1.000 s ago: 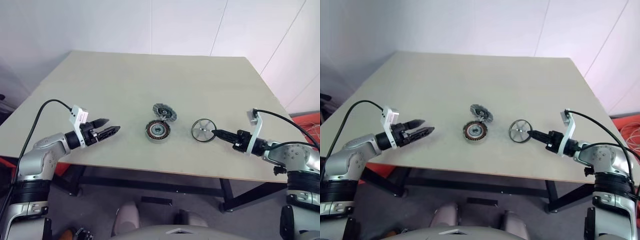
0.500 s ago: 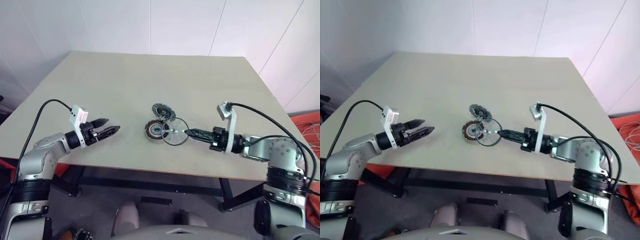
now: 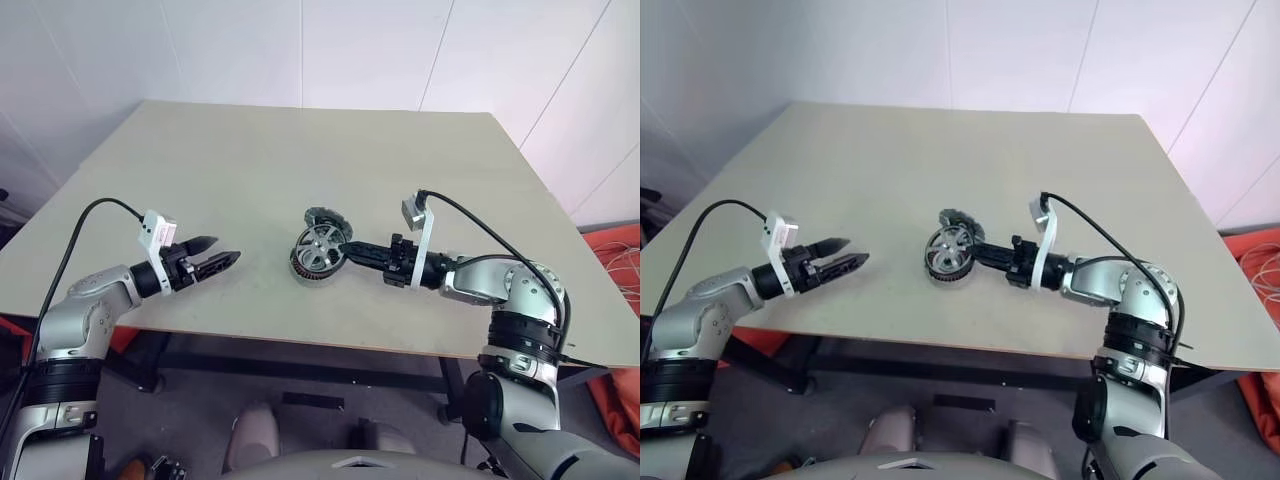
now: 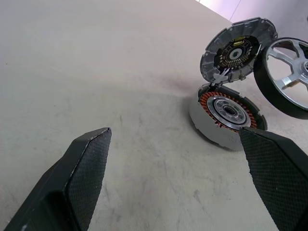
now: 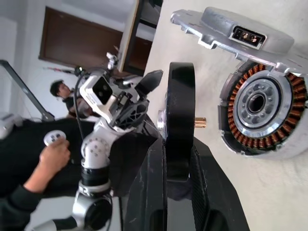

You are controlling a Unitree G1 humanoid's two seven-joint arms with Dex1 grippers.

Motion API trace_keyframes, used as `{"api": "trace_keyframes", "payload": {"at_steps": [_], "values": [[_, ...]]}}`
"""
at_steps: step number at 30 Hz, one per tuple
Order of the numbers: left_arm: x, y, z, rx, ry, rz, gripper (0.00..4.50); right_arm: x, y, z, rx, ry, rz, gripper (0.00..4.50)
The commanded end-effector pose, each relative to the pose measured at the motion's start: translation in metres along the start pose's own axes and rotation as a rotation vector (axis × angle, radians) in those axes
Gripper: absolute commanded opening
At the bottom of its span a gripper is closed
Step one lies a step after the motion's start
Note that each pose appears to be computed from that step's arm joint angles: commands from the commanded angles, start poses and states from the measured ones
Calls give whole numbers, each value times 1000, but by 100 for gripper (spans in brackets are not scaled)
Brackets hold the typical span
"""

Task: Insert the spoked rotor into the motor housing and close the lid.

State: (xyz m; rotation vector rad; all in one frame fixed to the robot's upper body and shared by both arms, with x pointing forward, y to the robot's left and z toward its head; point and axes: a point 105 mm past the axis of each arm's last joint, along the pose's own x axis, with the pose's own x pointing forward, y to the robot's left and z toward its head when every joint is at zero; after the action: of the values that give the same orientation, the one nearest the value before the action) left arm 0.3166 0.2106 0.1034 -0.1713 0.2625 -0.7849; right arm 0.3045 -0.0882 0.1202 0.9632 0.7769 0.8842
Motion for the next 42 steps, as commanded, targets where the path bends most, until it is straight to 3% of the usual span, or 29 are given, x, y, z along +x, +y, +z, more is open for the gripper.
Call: {"api": "trace_keyframes", "payload": {"at_steps": [1, 16, 42], "values": [[3, -3, 12, 43, -28, -13, 450, 5, 14, 4, 4, -35, 34, 36], [-2, -3, 8, 44, -22, 3, 450, 20, 11, -1, 232, -122, -42, 36], [-2, -1, 11, 51, -22, 6, 450, 38, 5, -5, 262, -116, -31, 36]]}}
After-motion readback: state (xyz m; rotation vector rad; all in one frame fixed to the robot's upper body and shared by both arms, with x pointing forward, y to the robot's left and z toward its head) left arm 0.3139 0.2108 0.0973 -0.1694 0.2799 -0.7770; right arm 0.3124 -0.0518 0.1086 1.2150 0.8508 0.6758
